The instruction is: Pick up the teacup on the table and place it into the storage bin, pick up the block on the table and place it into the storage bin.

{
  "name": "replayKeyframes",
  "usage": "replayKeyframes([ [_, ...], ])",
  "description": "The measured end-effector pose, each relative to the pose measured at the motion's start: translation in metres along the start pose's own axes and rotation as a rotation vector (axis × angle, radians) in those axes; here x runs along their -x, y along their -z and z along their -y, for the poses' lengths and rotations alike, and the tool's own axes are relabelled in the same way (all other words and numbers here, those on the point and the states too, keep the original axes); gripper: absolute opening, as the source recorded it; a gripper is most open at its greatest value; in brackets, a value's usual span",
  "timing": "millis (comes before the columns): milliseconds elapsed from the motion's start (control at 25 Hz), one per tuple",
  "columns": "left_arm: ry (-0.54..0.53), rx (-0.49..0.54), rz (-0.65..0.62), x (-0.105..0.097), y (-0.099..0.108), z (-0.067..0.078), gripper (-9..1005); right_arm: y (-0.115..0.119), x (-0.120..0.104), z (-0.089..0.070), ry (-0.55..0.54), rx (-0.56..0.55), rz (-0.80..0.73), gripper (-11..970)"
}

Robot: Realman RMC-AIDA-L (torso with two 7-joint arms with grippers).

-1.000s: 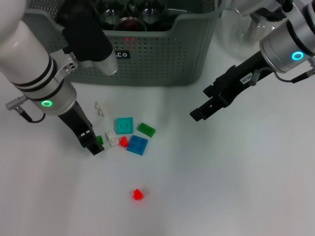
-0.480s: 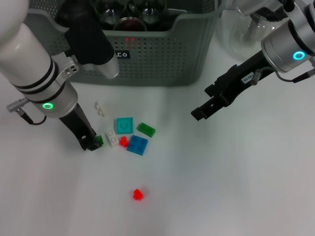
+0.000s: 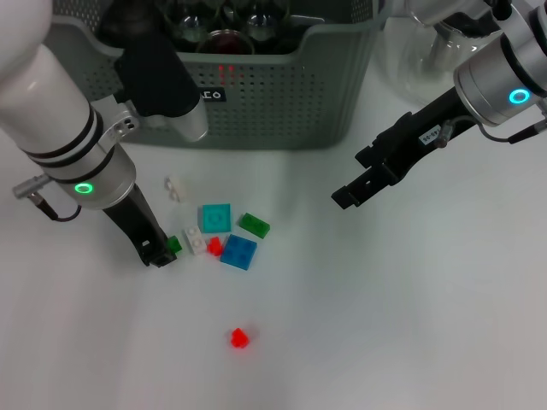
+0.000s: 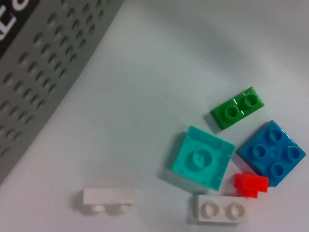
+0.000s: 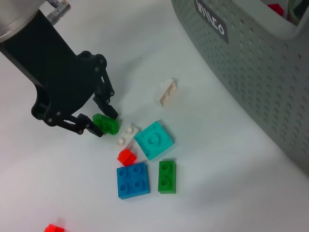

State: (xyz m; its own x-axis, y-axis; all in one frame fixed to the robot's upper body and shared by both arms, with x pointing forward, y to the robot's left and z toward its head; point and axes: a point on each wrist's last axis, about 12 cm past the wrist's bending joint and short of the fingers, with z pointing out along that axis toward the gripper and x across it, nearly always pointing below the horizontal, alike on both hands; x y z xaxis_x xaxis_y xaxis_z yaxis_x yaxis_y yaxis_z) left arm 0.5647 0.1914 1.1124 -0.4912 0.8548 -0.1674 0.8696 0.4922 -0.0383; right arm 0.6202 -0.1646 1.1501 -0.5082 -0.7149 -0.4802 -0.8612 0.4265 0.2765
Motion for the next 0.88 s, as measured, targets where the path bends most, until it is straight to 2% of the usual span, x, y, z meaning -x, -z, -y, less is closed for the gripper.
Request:
replayKeyframes([
  [360, 0.036, 0.015, 0.008, -0.001, 0.001, -0.001, 176, 0.0, 0.0, 0.0, -0.002, 0.0, 0.0, 947],
  [520, 0.035, 0.035, 0.029, -0.003, 0.011, 0.002, 149, 0.0, 0.0, 0.0, -0.002, 0.001, 0.0, 947],
  [720, 0.061, 0.026, 0.11, -0.007, 0.04, 0.007, 132, -0.001, 0.0, -0.001, -0.002, 0.003, 0.0, 947],
  [880, 0.086, -0.081, 0.329, -0.005, 0.08, 0.011, 130, -0.001, 0.002, -0.002, 0.003, 0.005, 0.0, 947],
])
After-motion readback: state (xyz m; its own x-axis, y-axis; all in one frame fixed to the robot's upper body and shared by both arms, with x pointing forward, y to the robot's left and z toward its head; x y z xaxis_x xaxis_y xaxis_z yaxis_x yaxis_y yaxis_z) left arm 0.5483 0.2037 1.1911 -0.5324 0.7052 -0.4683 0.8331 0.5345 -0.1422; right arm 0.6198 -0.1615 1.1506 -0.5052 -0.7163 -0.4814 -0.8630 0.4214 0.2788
